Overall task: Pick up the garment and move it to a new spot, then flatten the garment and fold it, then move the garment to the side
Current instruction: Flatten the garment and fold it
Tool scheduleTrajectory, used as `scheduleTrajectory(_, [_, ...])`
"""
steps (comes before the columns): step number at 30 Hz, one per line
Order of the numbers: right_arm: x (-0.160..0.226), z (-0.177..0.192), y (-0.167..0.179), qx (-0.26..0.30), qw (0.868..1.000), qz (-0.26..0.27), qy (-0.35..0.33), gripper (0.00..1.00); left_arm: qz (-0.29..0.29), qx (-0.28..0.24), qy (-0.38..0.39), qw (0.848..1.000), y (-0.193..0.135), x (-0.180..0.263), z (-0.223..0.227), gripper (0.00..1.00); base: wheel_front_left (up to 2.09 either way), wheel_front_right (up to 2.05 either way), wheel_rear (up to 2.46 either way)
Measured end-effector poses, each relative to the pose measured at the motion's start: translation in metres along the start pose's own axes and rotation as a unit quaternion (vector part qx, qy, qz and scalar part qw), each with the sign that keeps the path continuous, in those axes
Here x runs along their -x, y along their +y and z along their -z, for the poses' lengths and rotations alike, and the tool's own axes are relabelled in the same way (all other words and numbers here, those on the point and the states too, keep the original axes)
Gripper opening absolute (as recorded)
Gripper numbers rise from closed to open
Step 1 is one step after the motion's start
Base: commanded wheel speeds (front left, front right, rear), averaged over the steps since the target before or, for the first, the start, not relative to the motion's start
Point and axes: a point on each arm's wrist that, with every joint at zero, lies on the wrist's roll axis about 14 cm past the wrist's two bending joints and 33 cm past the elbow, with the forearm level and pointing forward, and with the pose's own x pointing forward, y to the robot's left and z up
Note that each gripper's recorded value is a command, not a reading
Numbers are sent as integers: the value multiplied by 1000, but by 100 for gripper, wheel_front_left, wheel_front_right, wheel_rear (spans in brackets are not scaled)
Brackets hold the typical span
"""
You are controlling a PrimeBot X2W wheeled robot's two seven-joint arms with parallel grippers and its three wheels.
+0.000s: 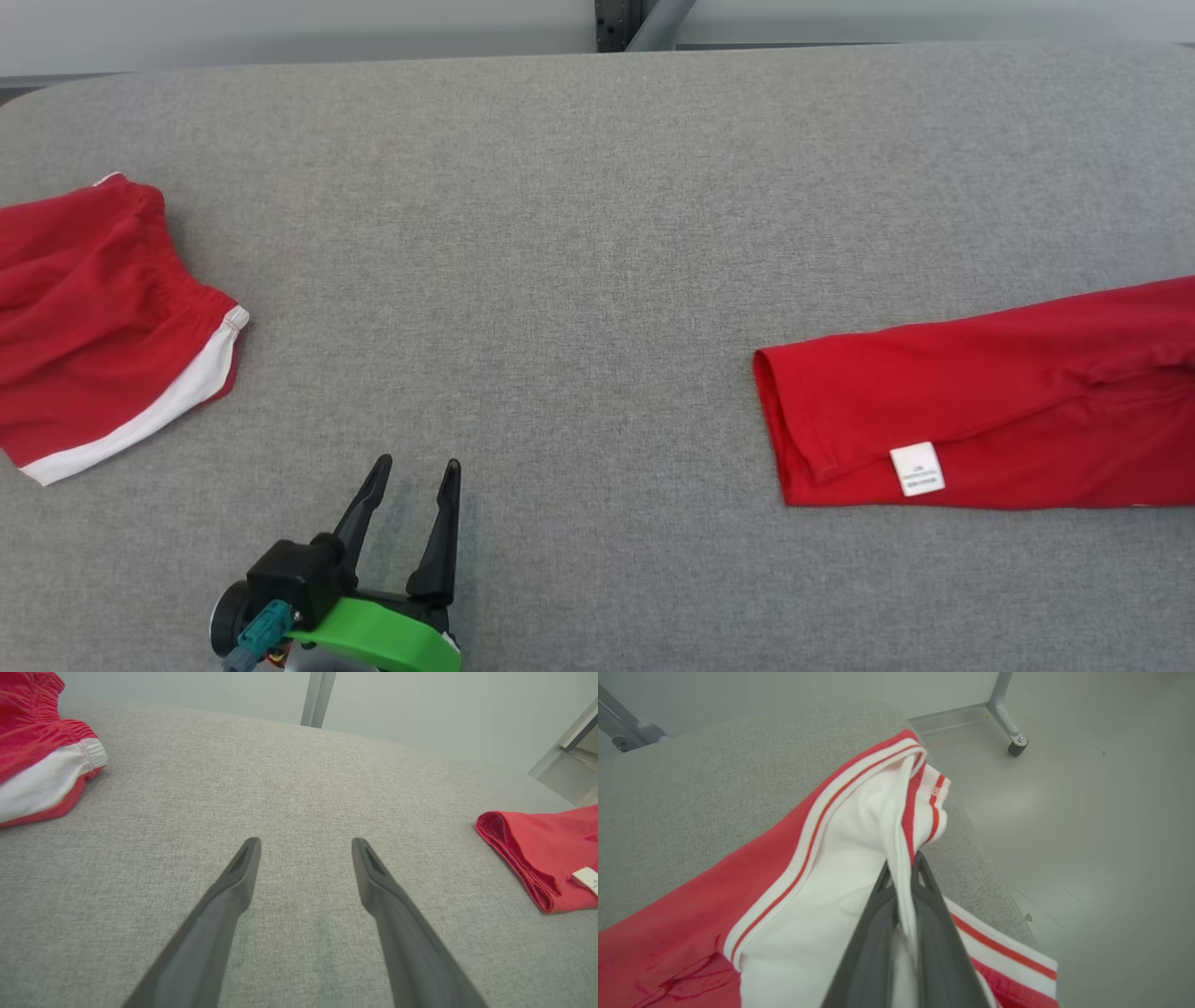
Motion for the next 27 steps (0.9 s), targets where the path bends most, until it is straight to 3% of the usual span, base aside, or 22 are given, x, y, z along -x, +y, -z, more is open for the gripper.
scheduleTrajectory(3, [8,-19,10,33,999,-25,-18,0,5,-2,-7,1000,-4,1,-4,100,0,0,0])
scheduleTrajectory(8, [29,-14,86,48,988,-142,-38,0,5,8,-16,1000,-10,3,-6,100,0,0,0])
scheduleTrajectory(15, [73,59,216,45,952,-302,-7,0,24,26,-8,999,-26,-2,1,100,0,0,0])
scheduleTrajectory(19, [85,92,269,37,938,-344,20,0,28,51,-6,998,-31,-7,3,100,0,0,0])
scheduleTrajectory(26, [92,118,320,44,924,-377,37,0,34,69,-2,997,-38,-7,5,100,0,0,0])
scheduleTrajectory(27, [91,119,323,48,924,-377,38,6,33,71,-1,997,-37,-6,6,100,0,0,0])
